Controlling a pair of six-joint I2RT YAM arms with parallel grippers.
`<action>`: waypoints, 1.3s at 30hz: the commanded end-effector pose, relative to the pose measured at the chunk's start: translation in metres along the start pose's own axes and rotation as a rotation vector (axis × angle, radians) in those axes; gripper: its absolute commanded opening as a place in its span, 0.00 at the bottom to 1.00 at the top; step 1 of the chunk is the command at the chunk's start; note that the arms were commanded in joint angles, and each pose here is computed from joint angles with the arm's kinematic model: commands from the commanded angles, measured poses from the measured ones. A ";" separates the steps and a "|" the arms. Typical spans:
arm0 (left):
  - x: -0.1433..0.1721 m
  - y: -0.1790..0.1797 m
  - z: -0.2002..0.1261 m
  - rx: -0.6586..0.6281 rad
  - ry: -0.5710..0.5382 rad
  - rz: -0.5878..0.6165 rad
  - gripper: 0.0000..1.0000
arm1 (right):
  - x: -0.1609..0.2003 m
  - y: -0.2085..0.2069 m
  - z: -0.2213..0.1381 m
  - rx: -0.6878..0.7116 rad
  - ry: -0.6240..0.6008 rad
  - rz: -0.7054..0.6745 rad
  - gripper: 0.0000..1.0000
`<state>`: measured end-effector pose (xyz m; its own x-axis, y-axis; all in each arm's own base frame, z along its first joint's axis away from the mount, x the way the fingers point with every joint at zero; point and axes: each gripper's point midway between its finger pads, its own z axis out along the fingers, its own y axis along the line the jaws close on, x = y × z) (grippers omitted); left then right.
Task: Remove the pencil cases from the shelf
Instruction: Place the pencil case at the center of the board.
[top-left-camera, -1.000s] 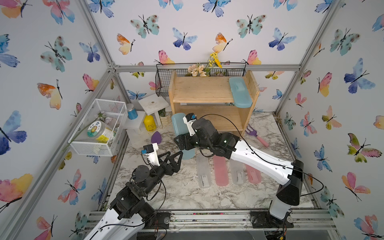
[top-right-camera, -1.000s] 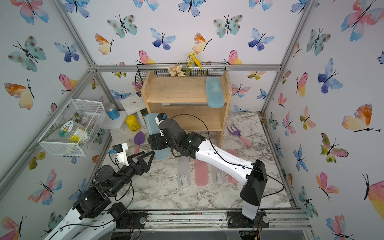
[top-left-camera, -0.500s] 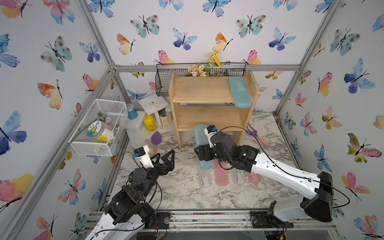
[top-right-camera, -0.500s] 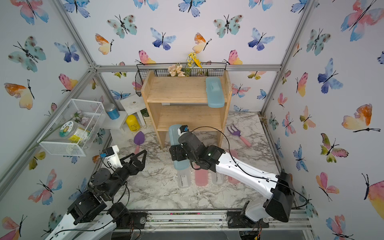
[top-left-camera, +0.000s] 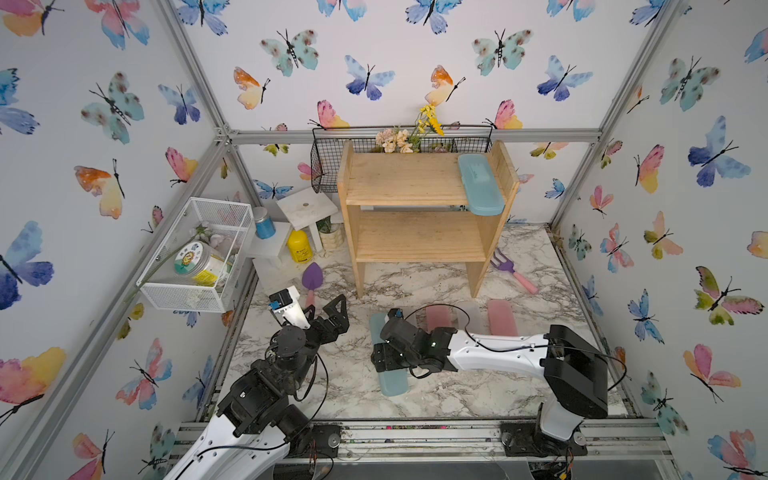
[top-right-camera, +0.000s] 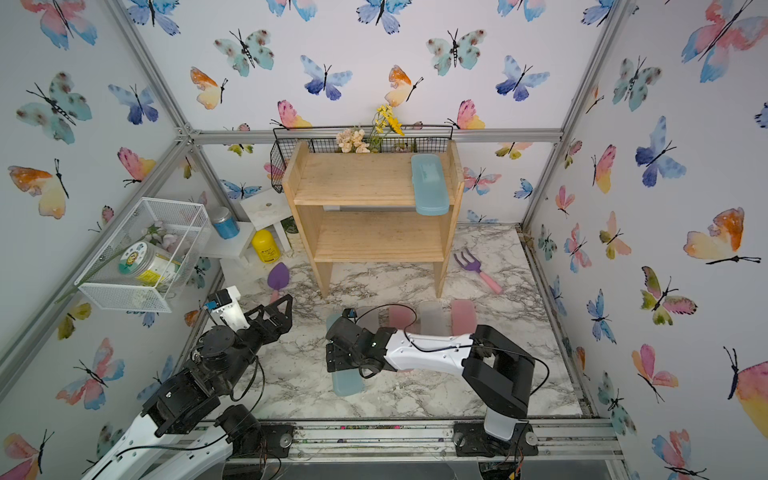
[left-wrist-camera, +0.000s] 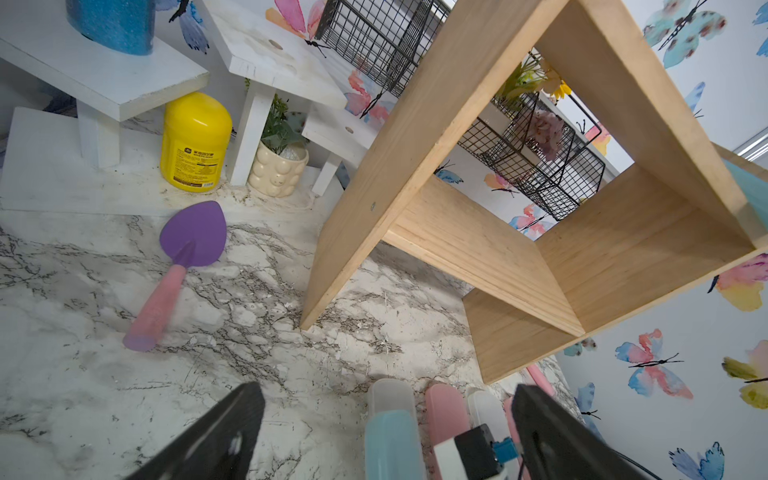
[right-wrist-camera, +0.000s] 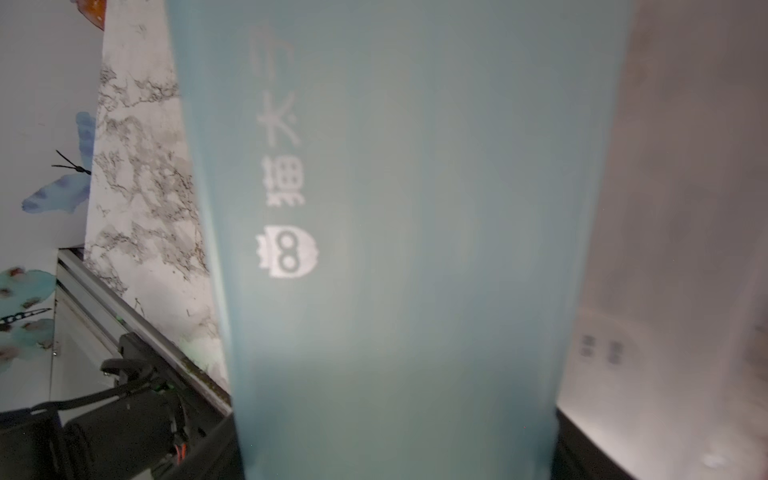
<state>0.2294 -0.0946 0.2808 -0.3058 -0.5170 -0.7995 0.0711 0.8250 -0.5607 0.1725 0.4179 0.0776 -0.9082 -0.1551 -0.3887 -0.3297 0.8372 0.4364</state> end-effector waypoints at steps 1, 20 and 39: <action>0.002 0.005 0.001 -0.021 -0.004 -0.002 0.99 | -0.012 0.019 0.016 -0.041 -0.015 0.076 0.58; 0.011 0.018 -0.001 -0.041 -0.007 0.001 0.99 | -0.029 -0.005 0.074 0.139 -0.006 0.081 0.64; 0.011 0.017 0.001 -0.042 -0.003 -0.004 0.99 | -0.052 -0.020 0.068 0.166 -0.052 0.061 0.90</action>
<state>0.2264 -0.0907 0.2607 -0.3210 -0.5152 -0.7947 0.0488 0.8290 -0.5571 0.2404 0.4497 0.0335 -0.9209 -0.0642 -0.3846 -0.2117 0.9106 0.3551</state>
